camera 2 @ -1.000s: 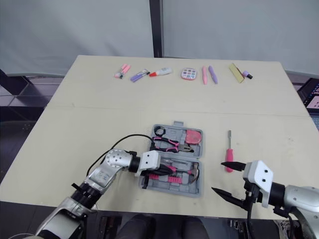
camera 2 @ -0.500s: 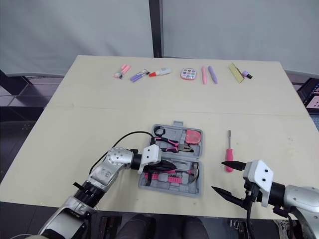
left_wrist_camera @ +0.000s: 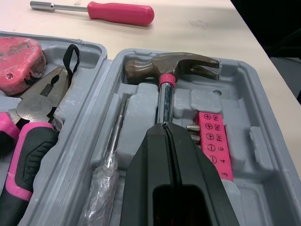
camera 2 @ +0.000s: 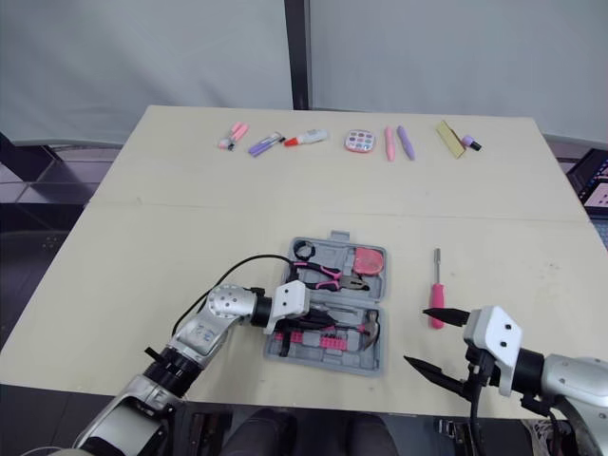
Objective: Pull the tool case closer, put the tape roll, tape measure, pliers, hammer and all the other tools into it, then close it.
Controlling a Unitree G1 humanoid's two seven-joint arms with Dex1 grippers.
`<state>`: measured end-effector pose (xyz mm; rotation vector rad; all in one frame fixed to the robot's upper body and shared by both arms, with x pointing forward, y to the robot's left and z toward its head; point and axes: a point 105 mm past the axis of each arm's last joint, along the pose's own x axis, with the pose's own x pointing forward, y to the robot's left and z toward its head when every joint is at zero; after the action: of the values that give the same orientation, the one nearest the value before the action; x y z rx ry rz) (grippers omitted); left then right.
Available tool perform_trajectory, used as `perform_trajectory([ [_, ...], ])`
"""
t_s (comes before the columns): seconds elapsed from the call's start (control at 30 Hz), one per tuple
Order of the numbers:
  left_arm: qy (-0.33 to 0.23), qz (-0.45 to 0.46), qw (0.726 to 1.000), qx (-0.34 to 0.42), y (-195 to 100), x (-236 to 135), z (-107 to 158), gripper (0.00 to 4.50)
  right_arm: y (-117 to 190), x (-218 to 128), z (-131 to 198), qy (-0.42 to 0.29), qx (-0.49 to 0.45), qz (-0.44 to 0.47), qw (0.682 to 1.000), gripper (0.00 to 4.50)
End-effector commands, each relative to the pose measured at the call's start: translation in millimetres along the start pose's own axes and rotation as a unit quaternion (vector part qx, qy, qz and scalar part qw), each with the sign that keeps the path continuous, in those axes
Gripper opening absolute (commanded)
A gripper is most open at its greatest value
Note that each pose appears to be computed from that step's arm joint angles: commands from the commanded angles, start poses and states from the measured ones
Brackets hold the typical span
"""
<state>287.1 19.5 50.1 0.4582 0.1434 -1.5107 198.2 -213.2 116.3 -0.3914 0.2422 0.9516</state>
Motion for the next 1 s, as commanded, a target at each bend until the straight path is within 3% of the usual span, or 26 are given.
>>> perform_trajectory([
  [0.03, 0.023, 0.000, 1.000, -0.012, -4.3, 0.0, -14.4, 0.02, -0.4, -3.4, 11.2, -0.013, -0.019, -0.005, 1.000, 4.50],
  [1.0, 0.080, -0.025, 0.995, -0.047, -20.8, 8.6, -46.3, 0.02, 1.8, -7.1, 13.2, -0.013, -0.015, -0.007, 1.000, 4.50],
])
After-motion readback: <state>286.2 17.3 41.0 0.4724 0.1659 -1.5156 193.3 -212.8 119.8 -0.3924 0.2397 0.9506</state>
